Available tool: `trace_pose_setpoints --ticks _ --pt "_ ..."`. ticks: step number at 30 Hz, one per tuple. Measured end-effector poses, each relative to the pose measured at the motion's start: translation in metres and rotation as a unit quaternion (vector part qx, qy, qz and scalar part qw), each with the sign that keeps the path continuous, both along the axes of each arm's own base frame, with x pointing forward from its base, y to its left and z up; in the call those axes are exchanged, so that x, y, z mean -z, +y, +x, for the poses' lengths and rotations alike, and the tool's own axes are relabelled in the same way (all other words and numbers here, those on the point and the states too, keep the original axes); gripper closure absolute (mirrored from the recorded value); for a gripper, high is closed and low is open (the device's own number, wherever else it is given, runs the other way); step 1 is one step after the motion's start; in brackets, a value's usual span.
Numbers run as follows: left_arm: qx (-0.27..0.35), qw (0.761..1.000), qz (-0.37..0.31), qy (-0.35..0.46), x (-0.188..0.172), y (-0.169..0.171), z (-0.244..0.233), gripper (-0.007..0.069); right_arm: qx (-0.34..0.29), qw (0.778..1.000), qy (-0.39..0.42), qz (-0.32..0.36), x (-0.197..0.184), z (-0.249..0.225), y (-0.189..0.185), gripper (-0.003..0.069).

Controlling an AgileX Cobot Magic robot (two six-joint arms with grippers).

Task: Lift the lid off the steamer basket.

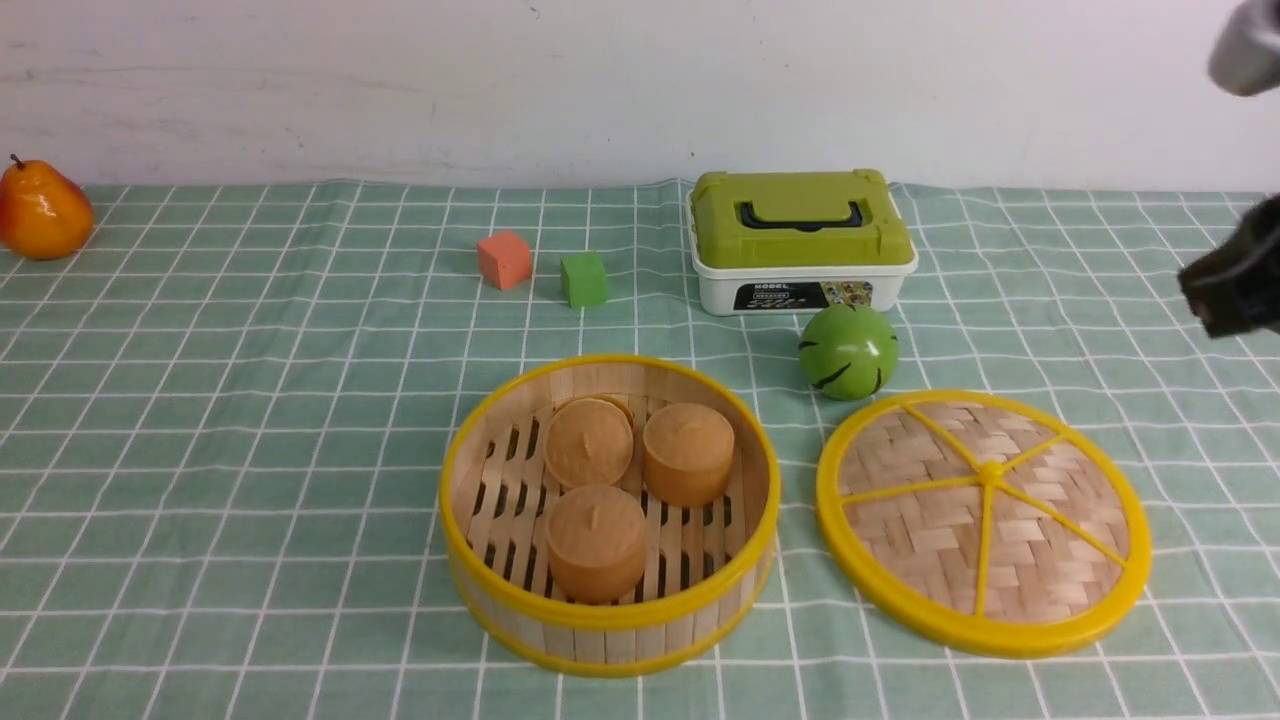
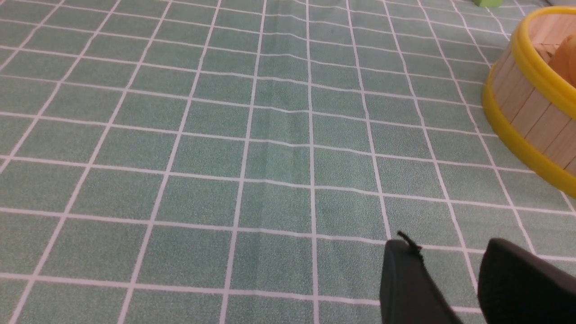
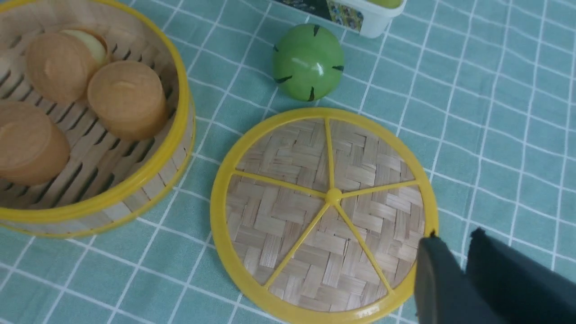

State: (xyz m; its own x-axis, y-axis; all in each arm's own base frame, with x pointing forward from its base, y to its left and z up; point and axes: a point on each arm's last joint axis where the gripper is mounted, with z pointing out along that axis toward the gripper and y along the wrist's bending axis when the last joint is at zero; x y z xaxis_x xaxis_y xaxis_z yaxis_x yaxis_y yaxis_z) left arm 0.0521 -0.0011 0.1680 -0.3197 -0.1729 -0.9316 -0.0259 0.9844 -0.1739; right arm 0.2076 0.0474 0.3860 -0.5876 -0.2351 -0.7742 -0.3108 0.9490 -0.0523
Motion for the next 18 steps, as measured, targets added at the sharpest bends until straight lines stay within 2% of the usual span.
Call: trace_pose_setpoints --ticks 3,5,9,18 --pt "0.0 1.0 0.0 0.0 0.0 0.0 0.0 0.0386 0.003 0.999 -0.043 0.01 0.002 -0.03 -0.006 0.0661" --pt "0.0 1.0 0.0 0.0 0.0 0.0 0.0 0.0386 0.004 0.997 -0.075 0.017 0.001 -0.049 -0.01 0.0676" --pt "0.0 1.0 0.0 0.0 0.0 0.0 0.0 0.0386 0.007 0.991 -0.13 0.025 0.005 -0.082 -0.018 0.0681" --pt "0.0 1.0 0.0 0.0 0.0 0.0 0.0 0.0386 0.009 0.978 -0.204 0.03 -0.004 -0.123 -0.027 0.0676"
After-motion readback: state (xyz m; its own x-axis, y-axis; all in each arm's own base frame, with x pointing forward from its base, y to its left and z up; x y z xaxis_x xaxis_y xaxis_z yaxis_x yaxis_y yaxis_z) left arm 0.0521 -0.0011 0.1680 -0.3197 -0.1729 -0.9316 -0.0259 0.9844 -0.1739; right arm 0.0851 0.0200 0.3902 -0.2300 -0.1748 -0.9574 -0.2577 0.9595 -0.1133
